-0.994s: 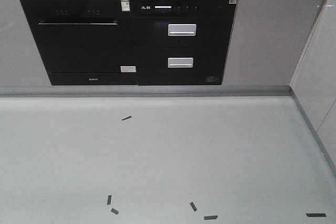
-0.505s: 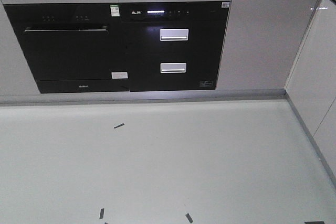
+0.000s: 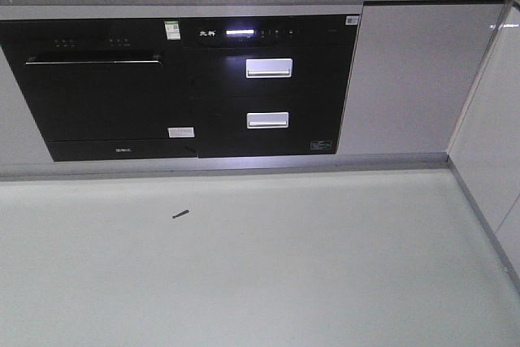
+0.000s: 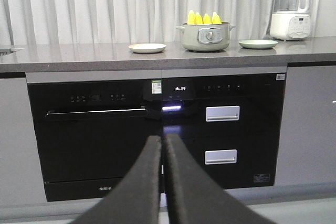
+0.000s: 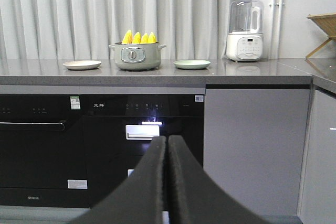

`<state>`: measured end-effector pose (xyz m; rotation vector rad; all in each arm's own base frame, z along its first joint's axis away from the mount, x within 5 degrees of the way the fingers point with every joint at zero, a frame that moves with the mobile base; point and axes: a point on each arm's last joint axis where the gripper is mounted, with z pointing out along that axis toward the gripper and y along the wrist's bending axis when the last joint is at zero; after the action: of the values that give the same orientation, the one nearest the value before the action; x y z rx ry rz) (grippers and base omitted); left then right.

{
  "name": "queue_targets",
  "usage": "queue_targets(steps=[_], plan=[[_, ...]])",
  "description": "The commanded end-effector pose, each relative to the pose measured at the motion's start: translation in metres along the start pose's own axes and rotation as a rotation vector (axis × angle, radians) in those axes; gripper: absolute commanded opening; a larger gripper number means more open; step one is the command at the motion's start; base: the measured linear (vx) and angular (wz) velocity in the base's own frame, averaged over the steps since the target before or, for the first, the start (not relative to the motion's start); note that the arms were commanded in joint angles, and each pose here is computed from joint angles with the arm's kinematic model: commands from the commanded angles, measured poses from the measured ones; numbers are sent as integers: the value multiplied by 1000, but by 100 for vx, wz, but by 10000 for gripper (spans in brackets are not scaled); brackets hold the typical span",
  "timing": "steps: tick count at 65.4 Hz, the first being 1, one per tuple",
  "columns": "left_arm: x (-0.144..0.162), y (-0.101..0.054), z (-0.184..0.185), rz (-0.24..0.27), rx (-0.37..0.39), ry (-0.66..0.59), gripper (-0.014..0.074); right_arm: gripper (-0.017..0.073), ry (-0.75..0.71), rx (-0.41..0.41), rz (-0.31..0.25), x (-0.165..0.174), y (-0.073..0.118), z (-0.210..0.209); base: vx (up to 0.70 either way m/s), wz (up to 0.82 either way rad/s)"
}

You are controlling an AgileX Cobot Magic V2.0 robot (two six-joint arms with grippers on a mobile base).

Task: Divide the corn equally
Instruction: 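Drive the base forward to the counter with the corn pot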

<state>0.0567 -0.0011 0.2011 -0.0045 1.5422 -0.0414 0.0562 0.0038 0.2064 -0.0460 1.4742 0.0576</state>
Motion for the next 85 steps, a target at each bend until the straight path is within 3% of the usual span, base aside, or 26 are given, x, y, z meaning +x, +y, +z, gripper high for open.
queue_targets(steps=[1, 85], plan=[[-3, -1, -1, -13, 10, -75, -6, -10, -76, 1, -10, -5, 0, 0, 22, 2], [-3, -1, -1, -13, 10, -75, -6, -10, -76, 1, -10, -5, 0, 0, 21, -1]])
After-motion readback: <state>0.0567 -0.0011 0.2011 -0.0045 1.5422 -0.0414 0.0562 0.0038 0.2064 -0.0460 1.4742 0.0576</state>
